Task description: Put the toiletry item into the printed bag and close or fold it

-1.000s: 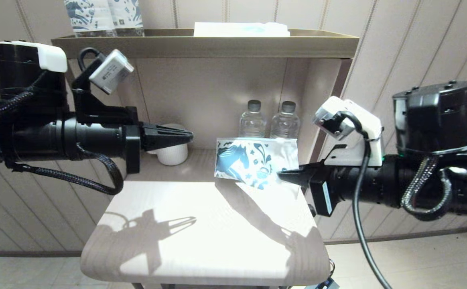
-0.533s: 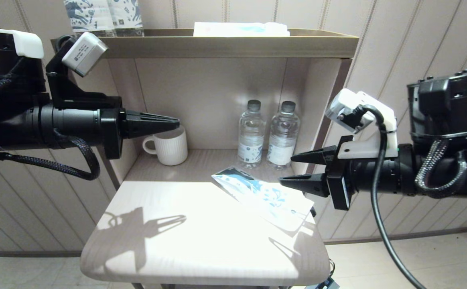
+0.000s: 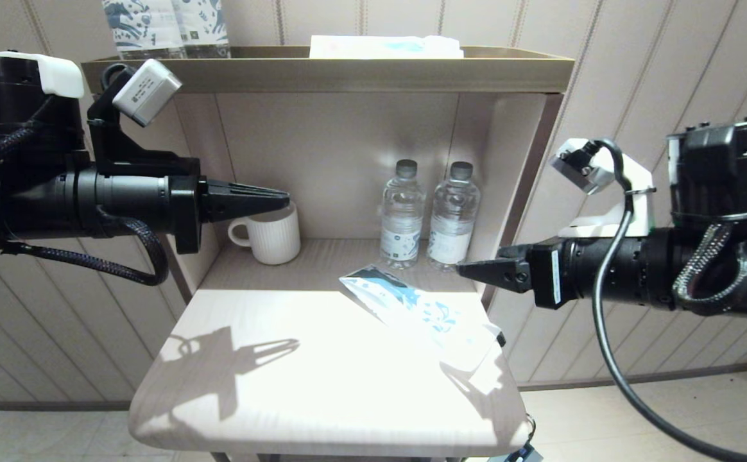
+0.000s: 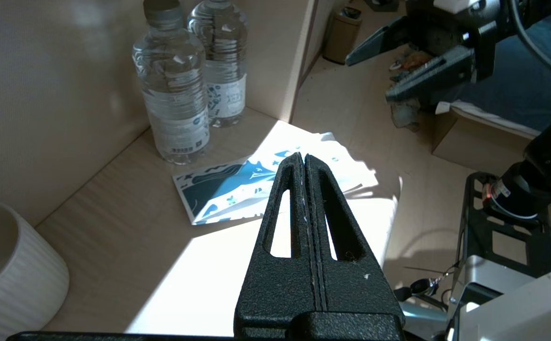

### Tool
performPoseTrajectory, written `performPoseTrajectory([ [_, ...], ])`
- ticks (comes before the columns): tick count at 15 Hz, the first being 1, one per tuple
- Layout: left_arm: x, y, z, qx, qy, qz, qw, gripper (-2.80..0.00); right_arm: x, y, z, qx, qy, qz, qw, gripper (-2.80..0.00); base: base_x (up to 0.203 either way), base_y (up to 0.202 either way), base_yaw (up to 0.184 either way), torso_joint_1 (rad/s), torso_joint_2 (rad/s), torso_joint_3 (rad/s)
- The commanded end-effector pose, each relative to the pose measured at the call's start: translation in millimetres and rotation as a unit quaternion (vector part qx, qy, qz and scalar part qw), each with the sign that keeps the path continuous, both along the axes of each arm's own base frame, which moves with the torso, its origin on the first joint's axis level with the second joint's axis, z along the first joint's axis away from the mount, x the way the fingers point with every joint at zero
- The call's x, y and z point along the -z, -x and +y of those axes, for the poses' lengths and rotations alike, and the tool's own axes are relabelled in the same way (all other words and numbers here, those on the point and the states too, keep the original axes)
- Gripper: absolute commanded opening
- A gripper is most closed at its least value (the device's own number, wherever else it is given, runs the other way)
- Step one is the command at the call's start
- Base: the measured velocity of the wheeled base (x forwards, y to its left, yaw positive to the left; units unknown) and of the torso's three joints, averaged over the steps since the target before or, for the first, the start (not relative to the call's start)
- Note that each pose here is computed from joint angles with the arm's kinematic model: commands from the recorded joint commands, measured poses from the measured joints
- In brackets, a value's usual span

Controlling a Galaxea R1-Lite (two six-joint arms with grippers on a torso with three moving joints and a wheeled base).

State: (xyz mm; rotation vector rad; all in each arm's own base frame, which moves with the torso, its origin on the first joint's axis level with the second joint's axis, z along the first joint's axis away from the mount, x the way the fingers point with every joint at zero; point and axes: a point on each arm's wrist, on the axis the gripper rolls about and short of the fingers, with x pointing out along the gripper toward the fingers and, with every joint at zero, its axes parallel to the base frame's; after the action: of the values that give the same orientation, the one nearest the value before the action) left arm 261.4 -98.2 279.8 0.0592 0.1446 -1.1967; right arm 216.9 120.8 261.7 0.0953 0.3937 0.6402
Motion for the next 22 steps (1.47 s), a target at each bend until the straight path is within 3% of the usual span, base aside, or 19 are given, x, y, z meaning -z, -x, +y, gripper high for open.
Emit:
performPoseTrajectory([
  [1,0.9,-0.6,-0.5,0.003,0.0,0.002,1.0,-2.8,0.7,10.5,-6.0,0.069,-0.098,0.098,0.988,0.0,0.0,0.0,0.0,0.0,0.0,0.0],
  [2,1.4,-0.4,-0.9,0.003,0.001,0.005,1.0,-2.8,8.5,13.9,-7.0,0.097,-0.116,0.156,0.976,0.0,0.0,0.0,0.0,0.0,0.0,0.0],
  [3,1.6,-0.5,-0.9,0.002,0.001,0.006,1.0,-2.8,17.6,16.1,-7.7,0.111,-0.11,0.19,0.969,0.0,0.0,0.0,0.0,0.0,0.0,0.0],
  [7,0.8,8.9,2.5,-0.019,0.002,0.03,0.9994,-2.8,29.8,21.2,-7.7,0.113,-0.097,0.21,0.966,0.0,0.0,0.0,0.0,0.0,0.0,0.0],
  [9,4.4,26.8,10.0,-0.043,-0.005,0.041,0.9982,-2.8,23.0,36.7,-13.9,0.107,-0.103,0.191,0.97,0.0,0.0,0.0,0.0,0.0,0.0,0.0],
  [11,8.3,51.0,23.4,-0.075,-0.01,0.042,0.9962,-2.8,18.8,60.7,-16.6,0.103,-0.076,0.146,0.981,0.0,0.0,0.0,0.0,0.0,0.0,0.0],
  [14,1.5,105.8,46.9,-0.134,-0.007,0.013,0.9909,-2.8,9.8,93.2,-36.2,0.107,-0.046,0.085,0.99,0.0,0.0,0.0,0.0,0.0,0.0,0.0],
  [16,-2.8,148.5,65.8,-0.205,-0.005,0.016,0.9786,-2.8,0.8,124.1,-59.0,0.127,-0.039,0.058,0.989,0.0,0.0,0.0,0.0,0.0,0.0,0.0],
  [19,8.5,212.6,85.2,-0.324,-0.005,0.055,0.9444,-2.8,-1.4,177.3,-100.9,0.202,-0.034,0.011,0.979,0.0,0.0,0.0,0.0,0.0,0.0,0.0],
  [20,17.5,231.9,87.6,-0.357,-0.006,0.066,0.9319,-2.8,2.1,194.1,-114.8,0.238,-0.035,-0.003,0.971,0.0,0.0,0.0,0.0,0.0,0.0,0.0],
  [22,38.5,261.7,89.8,-0.393,-0.008,0.076,0.9163,-2.8,10.1,214.3,-128.8,0.335,-0.03,-0.013,0.942,0.0,0.0,0.0,0.0,0.0,0.0,0.0],
])
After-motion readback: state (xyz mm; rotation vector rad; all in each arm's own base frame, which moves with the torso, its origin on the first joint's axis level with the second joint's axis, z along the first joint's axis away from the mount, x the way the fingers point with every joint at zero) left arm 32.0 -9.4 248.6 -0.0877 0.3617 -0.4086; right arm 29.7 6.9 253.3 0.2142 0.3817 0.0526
